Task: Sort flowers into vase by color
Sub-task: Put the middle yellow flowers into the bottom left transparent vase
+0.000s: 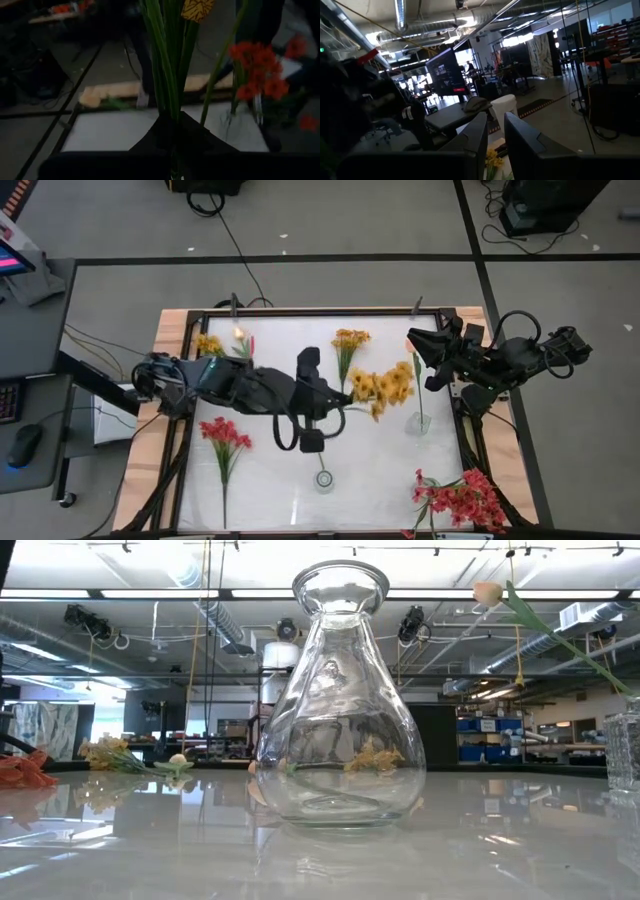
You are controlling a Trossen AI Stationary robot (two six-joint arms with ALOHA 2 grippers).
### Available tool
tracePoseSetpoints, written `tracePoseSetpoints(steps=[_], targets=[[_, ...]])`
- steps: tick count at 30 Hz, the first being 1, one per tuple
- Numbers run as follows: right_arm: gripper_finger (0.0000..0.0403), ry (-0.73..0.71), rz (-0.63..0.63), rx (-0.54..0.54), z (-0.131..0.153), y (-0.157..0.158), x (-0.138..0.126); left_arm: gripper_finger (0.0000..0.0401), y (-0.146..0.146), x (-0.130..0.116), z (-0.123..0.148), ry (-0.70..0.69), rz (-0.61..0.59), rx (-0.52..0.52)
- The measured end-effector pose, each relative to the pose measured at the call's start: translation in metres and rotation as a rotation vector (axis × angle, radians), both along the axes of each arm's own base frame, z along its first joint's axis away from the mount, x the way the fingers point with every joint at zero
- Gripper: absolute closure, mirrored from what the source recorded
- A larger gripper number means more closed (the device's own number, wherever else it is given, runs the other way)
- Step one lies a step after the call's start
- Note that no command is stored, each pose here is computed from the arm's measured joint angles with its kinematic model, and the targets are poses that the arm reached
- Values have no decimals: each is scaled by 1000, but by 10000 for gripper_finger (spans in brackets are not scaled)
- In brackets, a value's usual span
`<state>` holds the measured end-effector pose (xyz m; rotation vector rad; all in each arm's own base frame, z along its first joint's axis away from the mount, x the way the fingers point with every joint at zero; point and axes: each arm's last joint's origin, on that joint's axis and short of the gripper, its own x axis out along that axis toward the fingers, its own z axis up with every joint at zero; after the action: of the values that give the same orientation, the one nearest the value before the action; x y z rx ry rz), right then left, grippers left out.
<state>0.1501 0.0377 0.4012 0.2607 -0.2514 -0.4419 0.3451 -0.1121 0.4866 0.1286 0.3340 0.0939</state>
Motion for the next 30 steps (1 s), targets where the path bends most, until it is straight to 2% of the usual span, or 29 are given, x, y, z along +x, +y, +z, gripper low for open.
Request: tracePoseSetpoints(steps=[3,5,8,12,16,21,24,30], targets=[[328,-1,0,1,0,0,0,385,5,-15,-7,4,1,2],[328,-1,0,0,0,0,0,385,12,-34,-9,-27,9,-8],[328,-1,0,0,0,0,0,385,19,-51,-20,-77,23,-64],[328,-1,0,0,0,0,0,385,20,-54,-46,-132,10,-87],[328,-1,0,0,0,0,0,385,21,-60,-61,-254,-10,-122],[328,-1,0,0,0,0,0,385,23,-58,-97,-217,-6,-152],[328,-1,0,0,0,0,0,385,25,-58,-109,-223,3,-184],[328,-1,0,1,0,0,0,385,20,-56,-131,-249,-111,-157]])
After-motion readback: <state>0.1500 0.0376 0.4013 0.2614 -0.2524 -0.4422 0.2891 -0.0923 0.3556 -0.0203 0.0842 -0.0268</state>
